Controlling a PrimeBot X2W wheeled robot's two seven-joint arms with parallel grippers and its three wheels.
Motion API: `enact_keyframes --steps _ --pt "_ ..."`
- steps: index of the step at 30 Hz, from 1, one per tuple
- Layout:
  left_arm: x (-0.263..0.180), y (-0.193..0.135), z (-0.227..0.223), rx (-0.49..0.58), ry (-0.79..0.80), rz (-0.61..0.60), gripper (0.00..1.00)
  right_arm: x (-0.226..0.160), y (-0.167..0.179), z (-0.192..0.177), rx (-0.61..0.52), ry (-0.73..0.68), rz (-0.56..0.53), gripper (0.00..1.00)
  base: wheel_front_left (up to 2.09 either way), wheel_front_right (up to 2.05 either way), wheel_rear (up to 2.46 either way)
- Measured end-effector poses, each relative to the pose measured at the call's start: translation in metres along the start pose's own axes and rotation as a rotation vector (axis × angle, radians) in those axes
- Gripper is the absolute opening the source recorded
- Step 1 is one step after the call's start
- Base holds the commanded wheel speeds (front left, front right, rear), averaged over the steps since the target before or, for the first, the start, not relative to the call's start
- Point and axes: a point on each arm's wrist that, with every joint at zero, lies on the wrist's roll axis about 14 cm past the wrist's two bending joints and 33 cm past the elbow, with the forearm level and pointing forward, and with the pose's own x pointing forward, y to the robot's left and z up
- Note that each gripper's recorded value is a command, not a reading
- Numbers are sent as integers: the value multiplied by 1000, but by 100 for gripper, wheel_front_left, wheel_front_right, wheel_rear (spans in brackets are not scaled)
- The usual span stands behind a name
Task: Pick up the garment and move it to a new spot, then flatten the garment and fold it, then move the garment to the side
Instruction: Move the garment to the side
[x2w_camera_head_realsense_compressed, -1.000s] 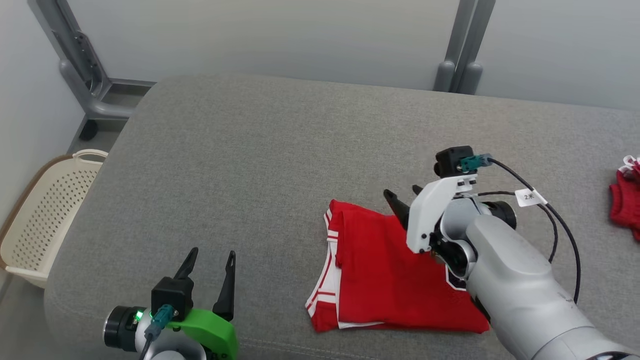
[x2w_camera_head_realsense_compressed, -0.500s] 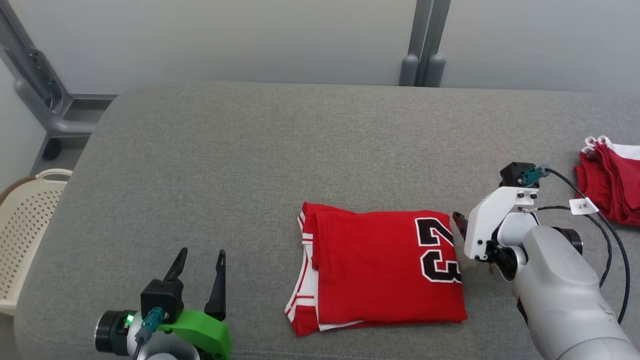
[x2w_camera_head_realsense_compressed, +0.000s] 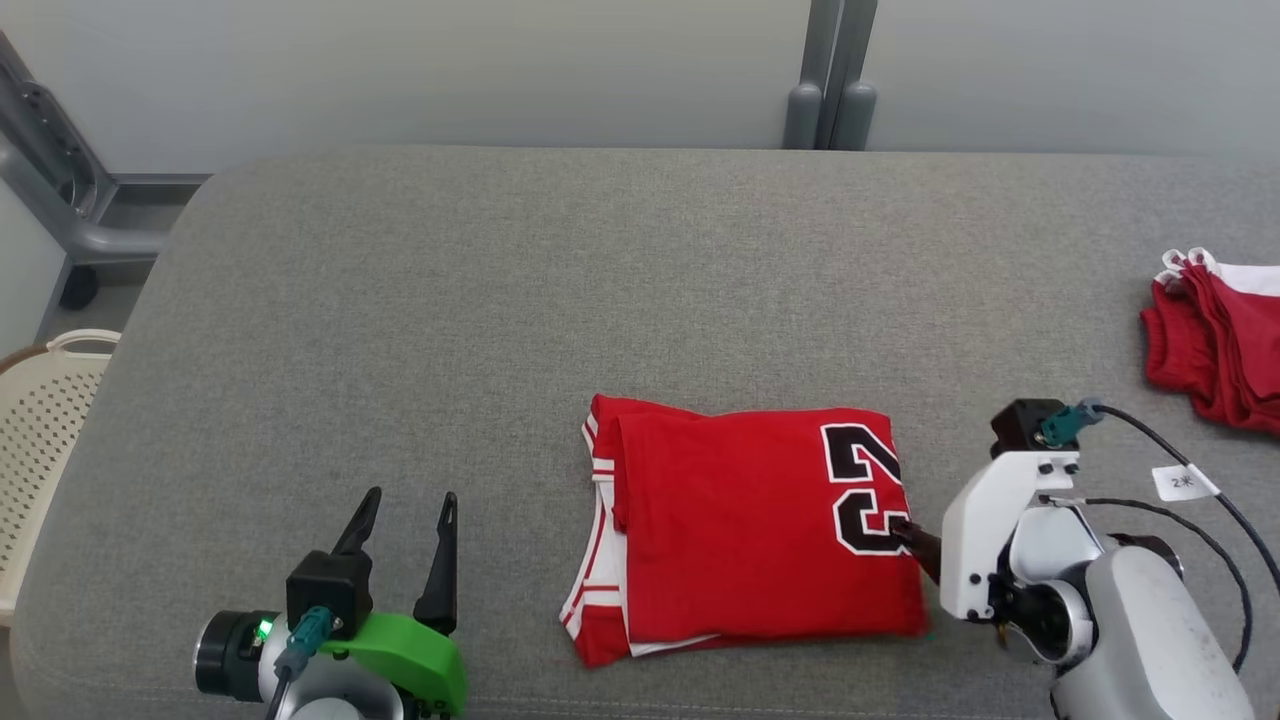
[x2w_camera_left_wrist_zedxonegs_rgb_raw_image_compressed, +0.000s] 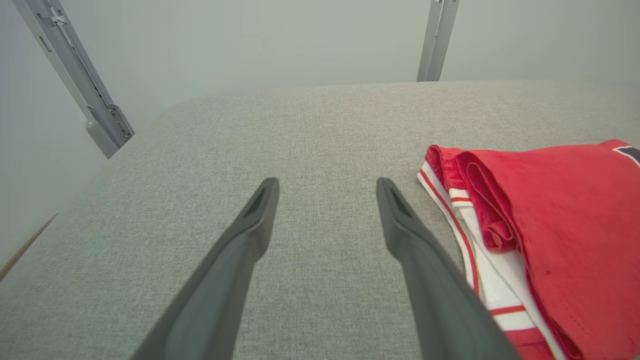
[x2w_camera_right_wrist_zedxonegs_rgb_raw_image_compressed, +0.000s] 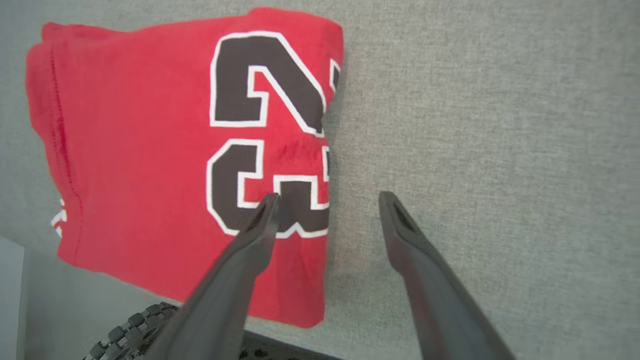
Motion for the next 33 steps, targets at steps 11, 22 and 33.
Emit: enact_keyframes --steps 11,22,33 --pt "2 7 -4 0 13 16 100 -9 -5 -3 17 16 -4 100 0 0 0" --pt "1 14 -6 5 21 31 100 20 -1 -13 53 96 20 100 0 0 0" --pt "0 20 -7 5 22 53 100 46 18 -16 69 124 79 0 0 0 0"
